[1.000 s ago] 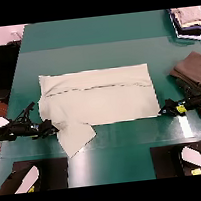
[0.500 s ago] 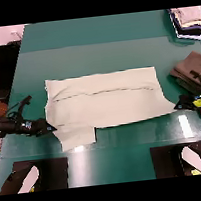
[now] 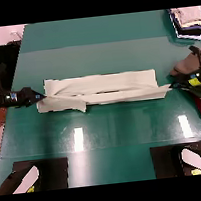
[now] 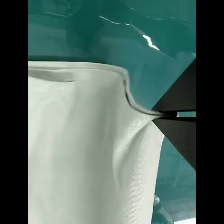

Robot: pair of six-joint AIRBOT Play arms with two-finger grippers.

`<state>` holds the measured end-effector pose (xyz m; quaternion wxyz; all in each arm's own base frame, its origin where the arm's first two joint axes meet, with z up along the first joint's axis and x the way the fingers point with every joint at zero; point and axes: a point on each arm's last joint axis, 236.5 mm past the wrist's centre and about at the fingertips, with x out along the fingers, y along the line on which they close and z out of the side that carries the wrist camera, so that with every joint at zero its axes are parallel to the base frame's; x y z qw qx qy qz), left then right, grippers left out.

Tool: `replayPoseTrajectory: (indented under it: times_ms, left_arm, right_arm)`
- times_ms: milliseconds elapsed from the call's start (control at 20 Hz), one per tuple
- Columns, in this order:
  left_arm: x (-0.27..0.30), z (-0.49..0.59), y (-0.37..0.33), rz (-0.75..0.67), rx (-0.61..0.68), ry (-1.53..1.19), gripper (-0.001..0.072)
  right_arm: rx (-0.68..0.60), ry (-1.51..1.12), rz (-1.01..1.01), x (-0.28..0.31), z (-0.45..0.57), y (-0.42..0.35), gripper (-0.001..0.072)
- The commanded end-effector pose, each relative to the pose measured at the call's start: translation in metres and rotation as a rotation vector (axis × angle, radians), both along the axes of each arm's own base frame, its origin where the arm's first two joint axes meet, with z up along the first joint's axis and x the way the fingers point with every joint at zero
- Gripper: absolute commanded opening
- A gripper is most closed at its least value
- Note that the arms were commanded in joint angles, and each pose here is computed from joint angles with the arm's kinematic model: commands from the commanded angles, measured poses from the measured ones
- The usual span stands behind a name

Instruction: Fold the shirts.

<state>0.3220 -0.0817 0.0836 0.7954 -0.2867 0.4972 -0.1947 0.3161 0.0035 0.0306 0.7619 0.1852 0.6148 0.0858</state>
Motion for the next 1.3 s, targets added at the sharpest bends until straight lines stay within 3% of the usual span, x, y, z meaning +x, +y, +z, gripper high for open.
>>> replayPoseTrajectory:
  times_ms: [0,450,500,550,600,800,850,900,950,1050,1150,1250]
  left_arm:
    - [0.04,-0.019,0.014,0.037,-0.002,0.022,0.0025]
    - [0.126,-0.051,0.048,0.178,0.004,-0.002,0.0029]
    - [0.135,-0.051,0.05,0.206,-0.011,-0.016,0.0284]
    - [0.142,-0.049,0.052,0.233,-0.031,-0.028,0.0609]
    - [0.147,-0.046,0.052,0.253,-0.049,-0.04,0.0668]
    - [0.138,-0.034,0.034,0.195,-0.118,-0.02,0.066]
    - [0.131,-0.034,0.027,0.147,-0.123,-0.006,0.0512]
    - [0.122,-0.034,0.02,0.099,-0.13,0.011,0.0203]
    - [0.115,-0.034,0.015,0.052,-0.129,0.012,0.0037]
    - [0.101,-0.035,0.004,-0.019,-0.137,0.032,0.0025]
    - [0.09,-0.037,-0.009,-0.082,-0.134,0.058,0.0025]
    - [0.081,-0.041,-0.026,-0.141,-0.115,0.074,0.0025]
  right_arm:
    - [0.007,-0.001,0.004,0.04,-0.008,0.013,0.0013]
    - [0.073,-0.06,-0.056,0.119,-0.022,0.027,0.0021]
    - [0.114,-0.08,-0.076,0.13,-0.02,0.032,0.0118]
    - [0.156,-0.097,-0.099,0.141,-0.019,0.037,0.042]
    - [0.199,-0.11,-0.124,0.15,-0.017,0.039,0.061]
    - [0.248,-0.071,-0.075,0.139,-0.016,0.029,0.0596]
    - [0.257,-0.041,-0.062,0.128,-0.02,0.022,0.0596]
    - [0.271,0.0,-0.06,0.114,-0.027,0.014,0.0596]
    - [0.287,0.038,-0.063,0.101,-0.036,0.007,0.0596]
    - [0.314,0.096,-0.076,0.078,-0.055,-0.006,0.0594]
    - [0.33,0.12,-0.117,0.066,-0.074,-0.015,0.0506]
    - [0.33,0.117,-0.128,0.06,-0.088,-0.017,0.0471]
